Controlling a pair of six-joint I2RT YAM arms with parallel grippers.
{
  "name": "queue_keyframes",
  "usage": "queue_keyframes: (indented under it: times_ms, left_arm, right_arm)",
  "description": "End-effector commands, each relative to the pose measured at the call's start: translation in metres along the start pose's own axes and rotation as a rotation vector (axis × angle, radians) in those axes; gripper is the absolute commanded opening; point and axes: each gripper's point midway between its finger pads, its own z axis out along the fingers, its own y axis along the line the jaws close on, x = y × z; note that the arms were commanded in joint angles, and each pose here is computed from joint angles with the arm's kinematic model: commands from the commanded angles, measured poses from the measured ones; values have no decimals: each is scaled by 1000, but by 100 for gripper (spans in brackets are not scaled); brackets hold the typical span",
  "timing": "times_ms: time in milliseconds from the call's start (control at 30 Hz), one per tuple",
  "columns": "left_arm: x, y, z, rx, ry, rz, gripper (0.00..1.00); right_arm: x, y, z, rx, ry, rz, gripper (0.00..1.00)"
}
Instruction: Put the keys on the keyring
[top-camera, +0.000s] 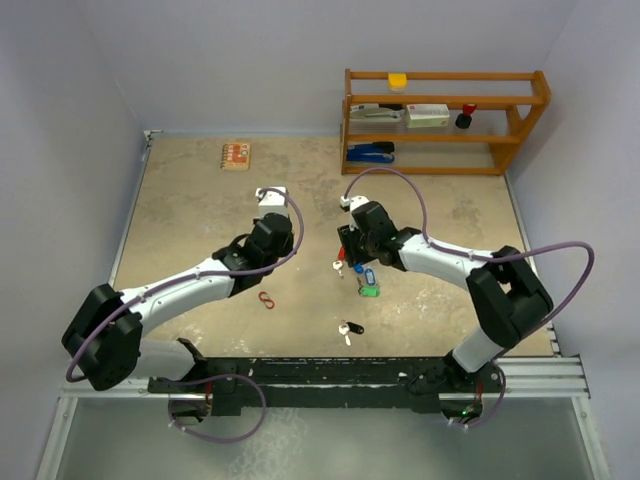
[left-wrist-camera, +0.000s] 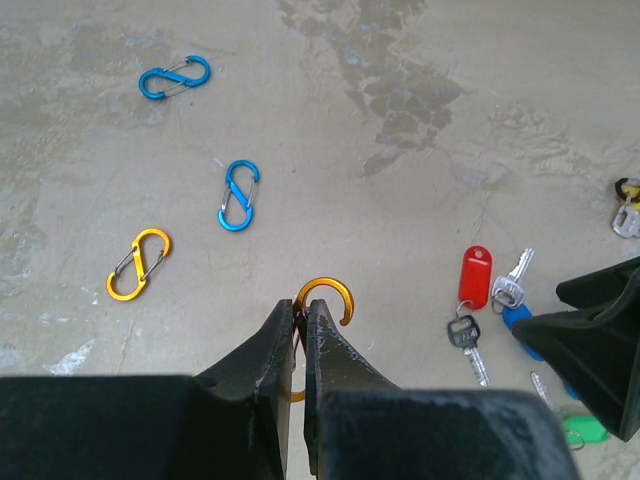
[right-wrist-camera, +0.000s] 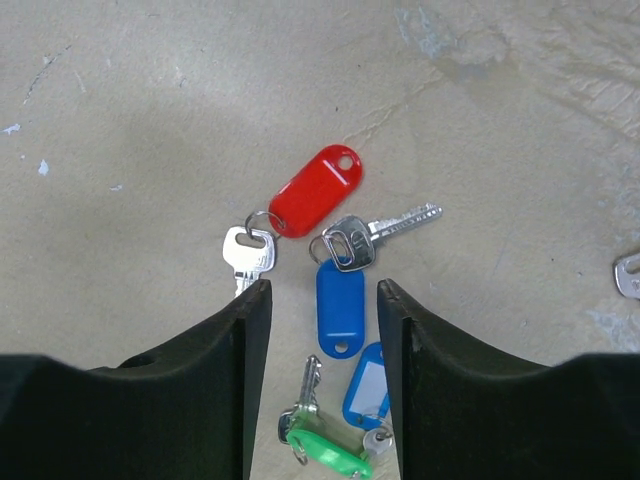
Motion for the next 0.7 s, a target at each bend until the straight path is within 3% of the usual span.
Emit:
queue_keyframes:
  times_ms: [0,267,667]
  left_arm:
    - [-9,2,-4,3,-31,-38,0]
    - [-6,3,-4,2,-26,-33,0]
    - [-4,0,-4,16,-14,-31,0]
  right_arm:
    - [-28,7,5,-31,-63,-38,48]
    - [-18,-6,11,41,-11,-19,46]
    - [12,-19,-31,83,-13,36,48]
